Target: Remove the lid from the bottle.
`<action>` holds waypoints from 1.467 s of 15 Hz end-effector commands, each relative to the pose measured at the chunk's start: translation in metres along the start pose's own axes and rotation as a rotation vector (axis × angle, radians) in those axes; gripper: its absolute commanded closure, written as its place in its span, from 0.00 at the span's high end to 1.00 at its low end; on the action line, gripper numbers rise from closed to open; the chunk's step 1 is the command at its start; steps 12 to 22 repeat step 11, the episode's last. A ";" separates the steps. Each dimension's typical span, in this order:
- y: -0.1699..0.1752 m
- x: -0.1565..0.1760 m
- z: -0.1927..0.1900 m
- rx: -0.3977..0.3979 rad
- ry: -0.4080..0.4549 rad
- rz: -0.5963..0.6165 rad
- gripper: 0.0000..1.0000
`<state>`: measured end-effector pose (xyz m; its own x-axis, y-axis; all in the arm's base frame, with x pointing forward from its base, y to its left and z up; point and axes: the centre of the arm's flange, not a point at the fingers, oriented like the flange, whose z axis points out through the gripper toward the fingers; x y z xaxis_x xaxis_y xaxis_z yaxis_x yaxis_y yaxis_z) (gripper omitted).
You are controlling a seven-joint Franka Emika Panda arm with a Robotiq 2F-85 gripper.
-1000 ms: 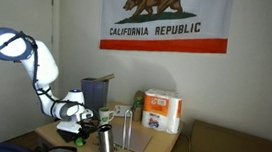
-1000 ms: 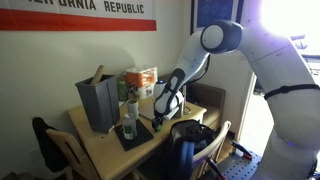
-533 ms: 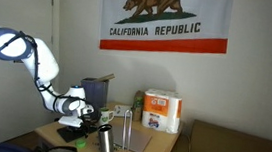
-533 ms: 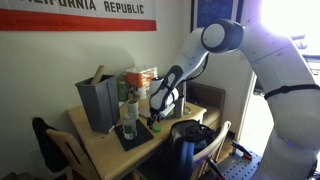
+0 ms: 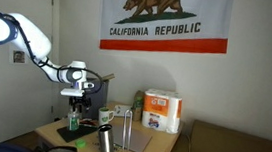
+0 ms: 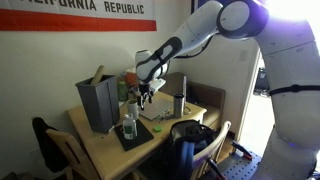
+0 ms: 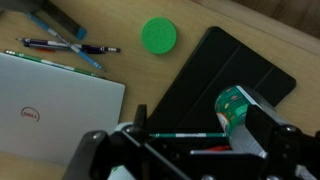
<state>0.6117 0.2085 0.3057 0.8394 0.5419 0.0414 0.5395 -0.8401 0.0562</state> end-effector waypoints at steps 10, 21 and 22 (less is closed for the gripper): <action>-0.006 0.007 -0.038 0.013 -0.007 -0.023 1.00; -0.006 0.007 -0.038 0.013 -0.007 -0.023 1.00; -0.006 0.007 -0.038 0.013 -0.007 -0.023 1.00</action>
